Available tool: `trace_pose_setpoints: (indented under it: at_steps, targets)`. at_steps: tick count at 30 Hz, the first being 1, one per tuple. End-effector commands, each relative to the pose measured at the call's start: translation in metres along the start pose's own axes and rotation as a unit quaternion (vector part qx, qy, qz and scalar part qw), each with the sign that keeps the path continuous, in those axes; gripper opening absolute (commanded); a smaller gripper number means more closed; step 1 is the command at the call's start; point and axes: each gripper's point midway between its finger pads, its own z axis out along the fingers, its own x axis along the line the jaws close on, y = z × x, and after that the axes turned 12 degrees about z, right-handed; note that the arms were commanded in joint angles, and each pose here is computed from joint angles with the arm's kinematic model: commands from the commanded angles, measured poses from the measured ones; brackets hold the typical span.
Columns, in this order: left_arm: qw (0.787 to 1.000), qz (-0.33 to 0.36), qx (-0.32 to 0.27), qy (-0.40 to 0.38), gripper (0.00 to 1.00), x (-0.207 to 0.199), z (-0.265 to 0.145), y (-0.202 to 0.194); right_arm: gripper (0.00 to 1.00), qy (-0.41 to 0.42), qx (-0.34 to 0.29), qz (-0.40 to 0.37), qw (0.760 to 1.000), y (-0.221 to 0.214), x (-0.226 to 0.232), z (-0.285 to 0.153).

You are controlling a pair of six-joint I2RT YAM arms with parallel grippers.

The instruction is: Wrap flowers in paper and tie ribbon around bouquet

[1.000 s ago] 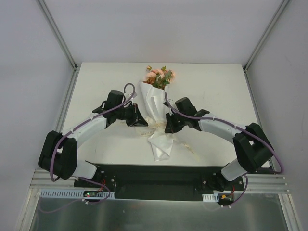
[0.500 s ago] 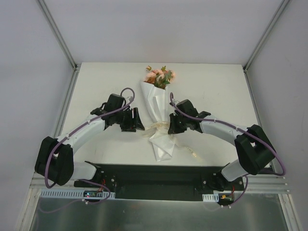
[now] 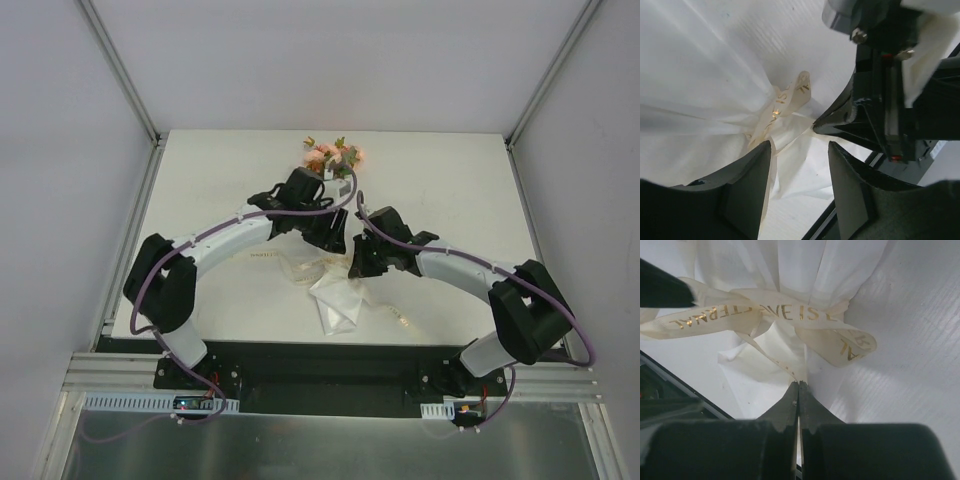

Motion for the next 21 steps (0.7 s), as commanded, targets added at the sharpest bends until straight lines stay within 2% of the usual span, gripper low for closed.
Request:
trace_pose_setpoints:
  at_steps: [1, 7, 16, 18, 20, 21]
  targets:
    - [0.995, 0.097, 0.017, 0.010, 0.50, 0.008, 0.013, -0.003, 0.00, 0.031, -0.027, 0.010, 0.999, 0.009, 0.015, -0.015]
    - [0.993, 0.109, 0.040, 0.025, 0.56, 0.023, 0.032, -0.017, 0.00, 0.046, -0.021, 0.012, 0.999, 0.007, 0.017, -0.012]
    - [0.990, 0.113, 0.073, 0.034, 0.54, 0.033, 0.052, -0.038, 0.00, 0.042, -0.021, 0.025, 0.999, 0.005, 0.011, -0.010]
    - [0.990, 0.112, 0.074, 0.037, 0.50, 0.035, 0.054, -0.038, 0.00, 0.040, -0.021, 0.031, 0.998, 0.005, 0.010, -0.008]
    - [0.991, 0.113, 0.068, 0.037, 0.42, 0.035, 0.054, -0.035, 0.00, 0.038, -0.022, 0.034, 0.998, 0.005, 0.009, -0.007]
    - [0.991, 0.109, 0.066, 0.037, 0.32, 0.034, 0.055, -0.036, 0.00, 0.037, -0.021, 0.039, 0.998, 0.005, 0.008, -0.006]
